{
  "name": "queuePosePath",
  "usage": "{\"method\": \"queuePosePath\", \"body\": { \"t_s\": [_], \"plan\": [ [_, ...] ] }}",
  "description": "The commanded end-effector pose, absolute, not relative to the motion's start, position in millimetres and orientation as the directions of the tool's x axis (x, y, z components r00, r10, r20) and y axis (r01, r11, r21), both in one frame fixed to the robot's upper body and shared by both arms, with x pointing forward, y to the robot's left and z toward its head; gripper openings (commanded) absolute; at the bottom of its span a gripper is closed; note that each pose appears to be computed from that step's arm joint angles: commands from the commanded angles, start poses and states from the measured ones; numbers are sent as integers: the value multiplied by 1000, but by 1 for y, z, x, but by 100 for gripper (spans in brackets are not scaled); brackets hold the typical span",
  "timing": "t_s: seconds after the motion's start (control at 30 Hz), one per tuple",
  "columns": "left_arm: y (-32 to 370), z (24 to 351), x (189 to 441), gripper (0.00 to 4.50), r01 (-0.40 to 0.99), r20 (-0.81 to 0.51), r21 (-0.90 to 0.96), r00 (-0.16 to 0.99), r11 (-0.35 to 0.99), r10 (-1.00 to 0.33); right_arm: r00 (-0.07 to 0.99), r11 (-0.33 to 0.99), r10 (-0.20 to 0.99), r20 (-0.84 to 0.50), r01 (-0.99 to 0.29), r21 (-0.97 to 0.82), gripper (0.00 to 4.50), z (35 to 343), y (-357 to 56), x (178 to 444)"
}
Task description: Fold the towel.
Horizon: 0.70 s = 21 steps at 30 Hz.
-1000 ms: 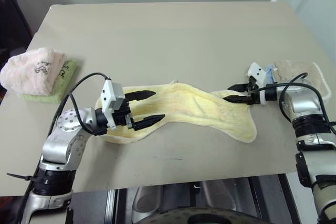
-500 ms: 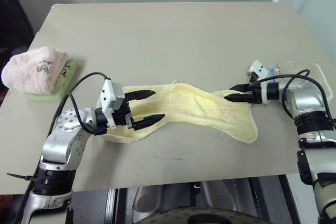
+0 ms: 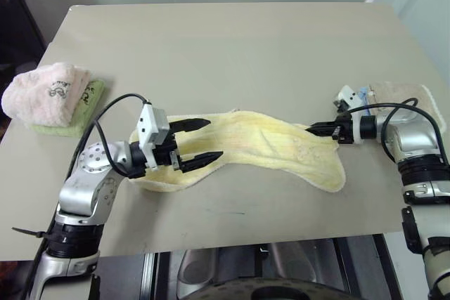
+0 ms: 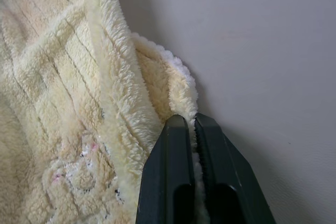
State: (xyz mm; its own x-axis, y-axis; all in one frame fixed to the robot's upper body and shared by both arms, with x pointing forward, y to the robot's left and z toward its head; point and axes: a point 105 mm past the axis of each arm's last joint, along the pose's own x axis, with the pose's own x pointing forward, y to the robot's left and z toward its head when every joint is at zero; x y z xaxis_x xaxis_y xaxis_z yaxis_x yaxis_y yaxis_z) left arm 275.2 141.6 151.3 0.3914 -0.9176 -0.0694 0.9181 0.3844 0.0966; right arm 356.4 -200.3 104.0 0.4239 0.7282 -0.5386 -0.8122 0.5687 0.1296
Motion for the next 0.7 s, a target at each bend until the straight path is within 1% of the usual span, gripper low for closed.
{"method": "queuePosePath", "body": {
  "t_s": [0.03,0.1,0.17,0.3,0.43,0.53,0.63,0.7],
  "plan": [
    [143,156,276,450,916,-50,128,390,381,-920,512,586,743,-431,-809,51,3,138,-201,368],
    [146,159,279,450,906,-25,130,408,402,-912,560,609,740,-372,-793,19,3,155,-203,373],
    [151,167,287,450,882,28,143,450,449,-892,596,622,739,-314,-783,-21,3,175,-204,376],
    [167,180,308,450,808,107,187,549,559,-829,614,607,765,-195,-789,-100,3,213,-196,372],
    [189,193,325,450,741,174,194,619,643,-766,587,567,802,-111,-806,-169,3,244,-186,355],
    [214,198,338,450,683,197,189,678,706,-708,548,520,832,-86,-824,-225,3,261,-178,338],
    [235,199,346,450,661,203,158,705,733,-680,511,475,856,-82,-839,-264,3,272,-170,324],
    [245,198,348,450,674,188,130,703,727,-686,482,443,874,-64,-844,-301,3,284,-165,314]
  ]
}}
